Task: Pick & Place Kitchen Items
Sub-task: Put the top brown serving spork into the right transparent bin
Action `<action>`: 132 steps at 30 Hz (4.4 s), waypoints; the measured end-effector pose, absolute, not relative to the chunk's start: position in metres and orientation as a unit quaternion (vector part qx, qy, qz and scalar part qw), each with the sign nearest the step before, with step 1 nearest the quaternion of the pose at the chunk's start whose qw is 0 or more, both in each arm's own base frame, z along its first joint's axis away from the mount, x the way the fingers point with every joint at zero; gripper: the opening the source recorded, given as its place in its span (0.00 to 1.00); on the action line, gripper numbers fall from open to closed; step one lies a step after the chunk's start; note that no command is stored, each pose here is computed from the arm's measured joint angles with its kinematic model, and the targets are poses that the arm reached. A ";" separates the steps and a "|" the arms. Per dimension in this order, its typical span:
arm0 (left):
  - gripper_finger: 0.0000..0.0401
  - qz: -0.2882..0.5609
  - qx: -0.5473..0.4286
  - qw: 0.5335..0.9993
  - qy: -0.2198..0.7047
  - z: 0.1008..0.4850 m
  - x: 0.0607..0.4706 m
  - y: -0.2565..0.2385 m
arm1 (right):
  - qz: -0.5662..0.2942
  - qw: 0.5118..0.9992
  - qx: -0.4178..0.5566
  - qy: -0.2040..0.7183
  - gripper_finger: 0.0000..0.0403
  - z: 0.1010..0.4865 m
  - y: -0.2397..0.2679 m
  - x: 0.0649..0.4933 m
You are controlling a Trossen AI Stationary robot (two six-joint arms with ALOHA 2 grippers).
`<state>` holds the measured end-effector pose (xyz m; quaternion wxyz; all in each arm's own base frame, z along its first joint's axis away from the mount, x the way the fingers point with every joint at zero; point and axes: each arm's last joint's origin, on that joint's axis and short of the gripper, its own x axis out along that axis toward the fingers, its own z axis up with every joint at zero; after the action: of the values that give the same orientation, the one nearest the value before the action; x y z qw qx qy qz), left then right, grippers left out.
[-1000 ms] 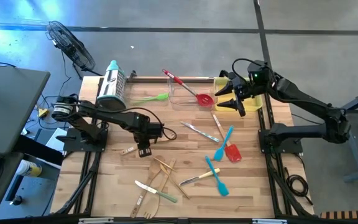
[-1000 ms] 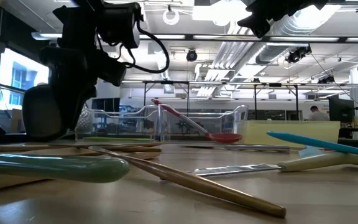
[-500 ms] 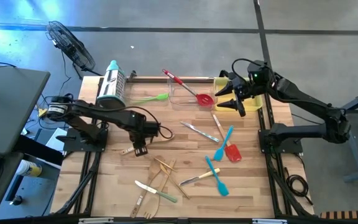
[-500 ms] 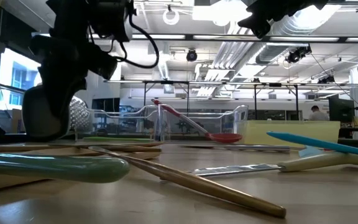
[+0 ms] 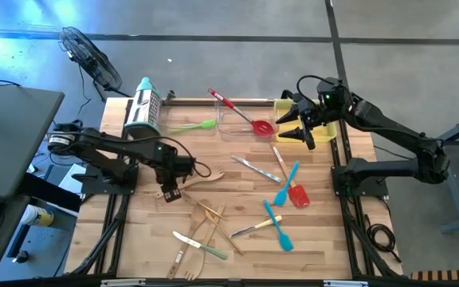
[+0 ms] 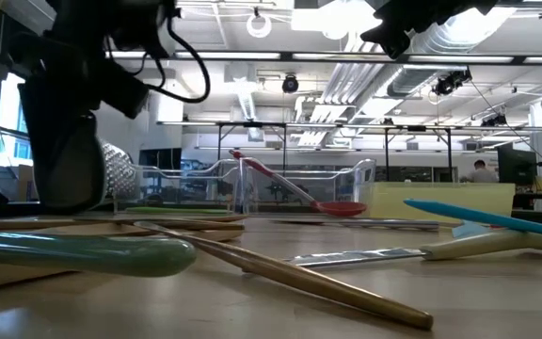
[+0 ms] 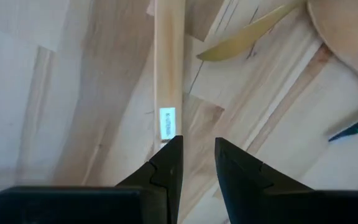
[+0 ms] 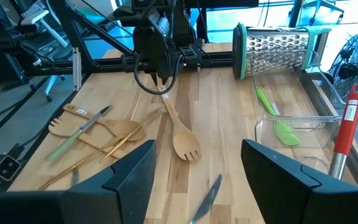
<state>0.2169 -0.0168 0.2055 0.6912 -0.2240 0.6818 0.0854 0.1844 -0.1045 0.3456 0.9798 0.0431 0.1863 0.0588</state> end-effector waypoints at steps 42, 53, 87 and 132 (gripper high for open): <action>0.22 0.147 -0.169 0.746 0.627 0.161 0.190 -0.044 | 0.046 0.980 0.039 0.188 0.57 0.345 -0.106 0.185; 0.22 0.145 -0.172 0.746 0.627 0.157 0.189 -0.044 | 0.046 0.980 0.040 0.189 0.57 0.345 -0.106 0.185; 0.22 0.113 -0.208 0.766 0.598 0.145 0.191 -0.046 | 0.045 0.980 0.040 0.190 0.57 0.345 -0.106 0.185; 0.38 0.188 -0.202 0.747 0.605 0.130 0.195 -0.045 | 0.034 0.979 0.036 0.196 0.57 0.344 -0.106 0.185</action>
<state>0.1947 -0.0445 0.1297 0.7472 -0.2021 0.6046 0.1878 0.1846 -0.1063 0.3441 0.9793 0.0357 0.1962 0.0338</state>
